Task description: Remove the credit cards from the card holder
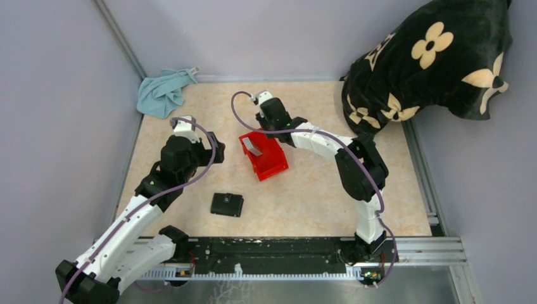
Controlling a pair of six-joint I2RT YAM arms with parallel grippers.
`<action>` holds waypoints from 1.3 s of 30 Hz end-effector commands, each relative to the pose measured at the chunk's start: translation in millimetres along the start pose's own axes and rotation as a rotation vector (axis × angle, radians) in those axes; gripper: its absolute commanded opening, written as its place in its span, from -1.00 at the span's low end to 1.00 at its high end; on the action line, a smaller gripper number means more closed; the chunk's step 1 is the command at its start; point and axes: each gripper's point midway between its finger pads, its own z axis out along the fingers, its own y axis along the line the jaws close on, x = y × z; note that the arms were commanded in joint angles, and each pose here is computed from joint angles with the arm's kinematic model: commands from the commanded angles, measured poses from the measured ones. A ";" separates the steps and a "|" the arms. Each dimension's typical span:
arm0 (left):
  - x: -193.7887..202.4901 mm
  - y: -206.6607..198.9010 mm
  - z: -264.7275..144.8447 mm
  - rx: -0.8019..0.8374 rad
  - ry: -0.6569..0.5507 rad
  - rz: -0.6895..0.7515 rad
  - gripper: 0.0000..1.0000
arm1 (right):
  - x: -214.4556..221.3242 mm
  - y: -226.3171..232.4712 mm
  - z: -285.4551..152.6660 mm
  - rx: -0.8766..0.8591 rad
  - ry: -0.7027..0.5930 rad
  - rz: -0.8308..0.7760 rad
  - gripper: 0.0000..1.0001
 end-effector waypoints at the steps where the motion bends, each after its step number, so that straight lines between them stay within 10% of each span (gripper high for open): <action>1: -14.8 -4.4 -4.3 0.015 -0.035 -0.006 1.00 | -35.0 -0.9 -2.1 -0.013 -0.081 0.017 -0.41; 20: -15.5 -4.9 -4.7 0.018 -0.036 -0.002 1.00 | -15.3 -3.3 14.7 -0.030 -0.034 0.051 -0.42; 39: -14.5 -4.7 -4.9 0.018 -0.034 -0.002 1.00 | -13.3 -14.4 22.2 -0.013 -0.030 0.102 -0.93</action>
